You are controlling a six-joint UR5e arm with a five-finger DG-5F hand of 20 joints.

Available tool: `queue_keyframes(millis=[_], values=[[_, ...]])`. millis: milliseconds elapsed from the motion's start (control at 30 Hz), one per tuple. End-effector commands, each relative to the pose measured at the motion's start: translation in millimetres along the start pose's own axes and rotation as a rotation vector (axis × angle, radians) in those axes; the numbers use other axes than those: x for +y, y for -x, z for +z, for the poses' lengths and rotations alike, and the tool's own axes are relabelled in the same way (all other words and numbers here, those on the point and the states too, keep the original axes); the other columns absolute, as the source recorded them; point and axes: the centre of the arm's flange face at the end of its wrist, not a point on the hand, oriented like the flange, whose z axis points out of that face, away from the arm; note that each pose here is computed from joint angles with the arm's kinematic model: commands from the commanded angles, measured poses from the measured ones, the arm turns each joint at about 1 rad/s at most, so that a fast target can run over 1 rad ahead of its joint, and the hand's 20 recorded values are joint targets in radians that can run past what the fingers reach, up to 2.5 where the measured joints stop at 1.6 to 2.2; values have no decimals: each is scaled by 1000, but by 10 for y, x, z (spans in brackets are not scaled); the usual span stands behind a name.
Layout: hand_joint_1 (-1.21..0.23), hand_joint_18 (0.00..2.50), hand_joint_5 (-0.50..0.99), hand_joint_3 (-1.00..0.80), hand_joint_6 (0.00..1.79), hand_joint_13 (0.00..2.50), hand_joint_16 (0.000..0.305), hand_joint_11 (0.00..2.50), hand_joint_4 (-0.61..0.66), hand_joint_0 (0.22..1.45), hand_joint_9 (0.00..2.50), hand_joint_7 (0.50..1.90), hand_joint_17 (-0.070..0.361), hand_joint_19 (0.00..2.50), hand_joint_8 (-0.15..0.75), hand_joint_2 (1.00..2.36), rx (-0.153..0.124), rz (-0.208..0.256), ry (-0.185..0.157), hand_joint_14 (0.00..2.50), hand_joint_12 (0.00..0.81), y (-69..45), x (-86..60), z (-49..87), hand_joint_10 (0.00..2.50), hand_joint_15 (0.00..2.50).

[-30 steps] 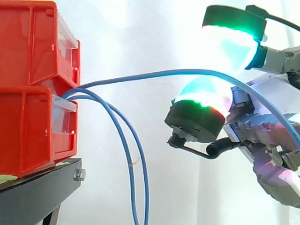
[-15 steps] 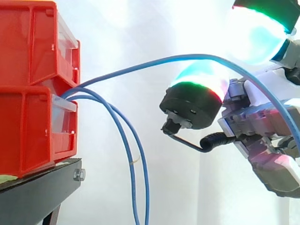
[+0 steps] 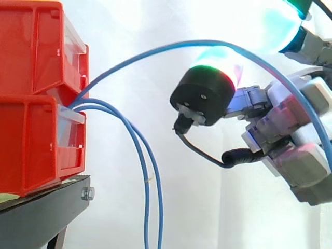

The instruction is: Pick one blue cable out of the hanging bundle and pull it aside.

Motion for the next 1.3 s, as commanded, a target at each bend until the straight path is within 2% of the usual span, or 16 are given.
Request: queue_keyframes(millis=[0, 100, 133, 233, 267, 367, 633, 700, 867, 900, 1033, 1167, 1267], values=[[-745, 1032, 78, -500, 666, 1088, 55, 141, -188, 391, 1426, 1066, 124, 611, 179, 1000, 0, 107, 15, 17, 346, 10, -31, 26, 7, 437], [-743, 1012, 75, -500, 674, 1079, 53, 145, -193, 414, 1419, 1044, 119, 625, 172, 1000, -5, 136, 28, 17, 336, 36, -117, 56, 7, 439], [-740, 1007, 74, -500, 676, 1077, 52, 158, -194, 419, 1418, 1041, 118, 627, 172, 1000, -7, 147, 46, 19, 335, 52, -151, 82, 7, 445], [-739, 966, 67, -500, 694, 1057, 48, 172, -198, 470, 1405, 1007, 109, 653, 156, 1000, -6, 151, 57, 19, 319, 59, -174, 98, 10, 463], [-741, 963, 67, -500, 695, 1059, 48, 180, -204, 472, 1405, 1005, 108, 661, 159, 1000, -4, 157, 74, 20, 316, 77, -189, 117, 8, 459], [-750, 943, 63, -500, 703, 1048, 46, 185, -199, 501, 1402, 997, 103, 676, 152, 1000, 0, 156, 87, 20, 309, 75, -175, 130, 9, 473], [-760, 915, 57, -453, 713, 1036, 43, 205, -202, 550, 1395, 978, 97, 700, 147, 1003, -2, 155, 83, 19, 297, 67, -187, 129, 10, 475], [-707, 942, 62, -500, 702, 1051, 46, 192, -195, 502, 1403, 1002, 104, 679, 154, 1000, -2, 155, 81, 19, 310, 68, -194, 129, 9, 469], [-624, 1001, 71, -500, 681, 1073, 53, 155, -197, 427, 1427, 1034, 119, 640, 168, 1000, -1, 156, 51, 17, 336, 66, -382, 129, 7, 442], [-602, 1015, 74, -500, 676, 1080, 54, 141, -205, 414, 1430, 1040, 122, 628, 167, 1000, -1, 156, 51, 17, 342, 66, -382, 129, 6, 434], [-564, 1043, 79, -500, 668, 1095, 57, 132, -204, 390, 1444, 1057, 128, 611, 171, 1000, 2, 157, 69, 16, 347, 62, -399, 153, 6, 428], [-574, 1042, 78, -500, 669, 1100, 57, 139, -191, 391, 1447, 1062, 128, 611, 178, 1000, 9, 182, 77, 16, 350, 87, -531, 174, 6, 426], [-595, 1037, 76, -500, 672, 1098, 57, 146, -171, 393, 1449, 1056, 128, 615, 179, 1000, 14, 201, 101, 16, 350, 102, -587, 200, 6, 433]])
